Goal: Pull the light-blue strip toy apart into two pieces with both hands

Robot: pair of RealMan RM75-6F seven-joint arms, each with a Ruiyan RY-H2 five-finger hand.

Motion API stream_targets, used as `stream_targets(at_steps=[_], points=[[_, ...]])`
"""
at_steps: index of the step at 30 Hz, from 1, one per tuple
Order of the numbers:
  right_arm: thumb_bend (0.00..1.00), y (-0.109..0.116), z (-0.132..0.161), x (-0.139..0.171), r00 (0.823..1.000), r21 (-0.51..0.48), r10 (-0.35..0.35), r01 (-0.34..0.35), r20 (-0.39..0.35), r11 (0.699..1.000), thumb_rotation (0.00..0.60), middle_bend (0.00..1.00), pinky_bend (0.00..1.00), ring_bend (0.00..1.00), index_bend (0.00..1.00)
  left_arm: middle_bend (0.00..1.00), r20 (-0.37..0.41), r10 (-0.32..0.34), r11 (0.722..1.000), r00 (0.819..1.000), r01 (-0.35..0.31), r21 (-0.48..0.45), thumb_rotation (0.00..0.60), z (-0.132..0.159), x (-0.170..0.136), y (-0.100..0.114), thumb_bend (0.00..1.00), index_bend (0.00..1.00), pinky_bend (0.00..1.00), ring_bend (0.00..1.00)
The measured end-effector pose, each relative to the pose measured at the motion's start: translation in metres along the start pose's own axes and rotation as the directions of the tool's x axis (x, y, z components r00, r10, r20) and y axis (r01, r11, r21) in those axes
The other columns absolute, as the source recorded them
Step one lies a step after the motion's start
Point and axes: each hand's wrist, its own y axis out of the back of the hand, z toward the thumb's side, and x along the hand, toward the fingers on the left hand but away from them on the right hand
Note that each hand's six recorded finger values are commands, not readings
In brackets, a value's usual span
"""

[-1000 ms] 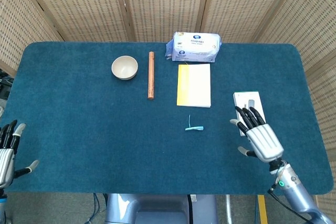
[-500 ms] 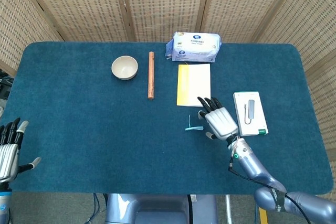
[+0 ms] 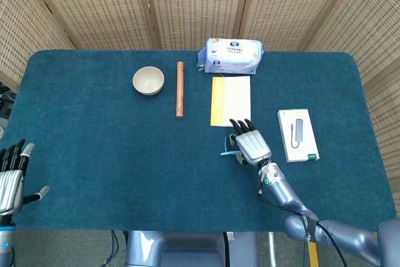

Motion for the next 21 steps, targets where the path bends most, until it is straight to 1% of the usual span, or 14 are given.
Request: stream_targets(at_steps=[6,11,21], points=[[0.34,-0.009,0.001,0.002,1.0,0.004,0.008,-0.008,-0.002,1.0,0.6,0.0,0.0,0.0,0.42,0.0,0.004,-0.009,1.0,1.0,0.009,0.004,0.6,0.001,0.001,-0.001,0.0,0.0,0.0,0.0],[0.34,-0.015,-0.003,0.001,1.0,0.01,0.008,-0.009,0.007,1.0,0.6,0.0,0.0,0.0,0.42,0.0,0.002,-0.003,1.0,1.0,0.003,-0.005,0.6,0.0,0.0,0.001,0.0,0.0,0.0,0.0],[0.34,-0.02,-0.009,-0.003,1.0,0.023,0.006,-0.007,0.02,1.0,0.6,0.0,0.0,0.0,0.44,0.0,-0.007,-0.005,1.0,1.0,0.005,-0.017,0.6,-0.003,0.001,0.002,0.0,0.0,0.0,0.0]])
